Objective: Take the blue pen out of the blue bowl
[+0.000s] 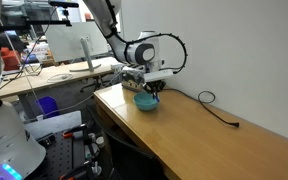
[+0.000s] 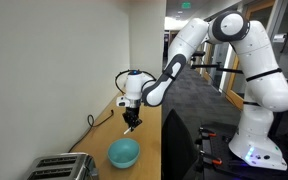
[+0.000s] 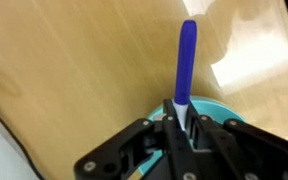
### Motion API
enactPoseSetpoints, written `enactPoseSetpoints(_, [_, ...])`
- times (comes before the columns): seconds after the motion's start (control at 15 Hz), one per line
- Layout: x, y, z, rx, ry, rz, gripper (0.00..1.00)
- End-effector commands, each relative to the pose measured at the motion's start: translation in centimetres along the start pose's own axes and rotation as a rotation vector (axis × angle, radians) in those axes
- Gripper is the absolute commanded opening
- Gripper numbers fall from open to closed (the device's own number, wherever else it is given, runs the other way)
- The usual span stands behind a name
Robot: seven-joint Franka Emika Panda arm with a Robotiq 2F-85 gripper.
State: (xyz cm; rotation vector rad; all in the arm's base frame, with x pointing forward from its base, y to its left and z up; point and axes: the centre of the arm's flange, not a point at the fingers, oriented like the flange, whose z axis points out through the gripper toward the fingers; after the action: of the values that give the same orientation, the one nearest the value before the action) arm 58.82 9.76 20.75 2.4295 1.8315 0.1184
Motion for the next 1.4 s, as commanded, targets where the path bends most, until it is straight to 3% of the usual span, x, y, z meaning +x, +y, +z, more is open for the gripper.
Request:
enactPoseSetpoints(0.0, [-2.0,1.5,0.4,-0.031,0.026,0.192,0.03])
enactPoseSetpoints(0.13, [-1.4,2.7,1.1,-0.032,0.031,0.273,0.03])
enactPoseSetpoints(0.6, [4.7,9.4,3.9,-0.017,0.033,0.327,0.03])
enactPoseSetpoints(1.0, [4.8,12.6,6.6,0.019,-0.018,0.345,0.03])
enactPoseSetpoints(1.07, [4.8,12.6,6.8,0.019,-0.017,0.343,0.3])
enactPoseSetpoints(1.33, [4.9,12.2,6.8,-0.027,-0.002,0.312,0.62])
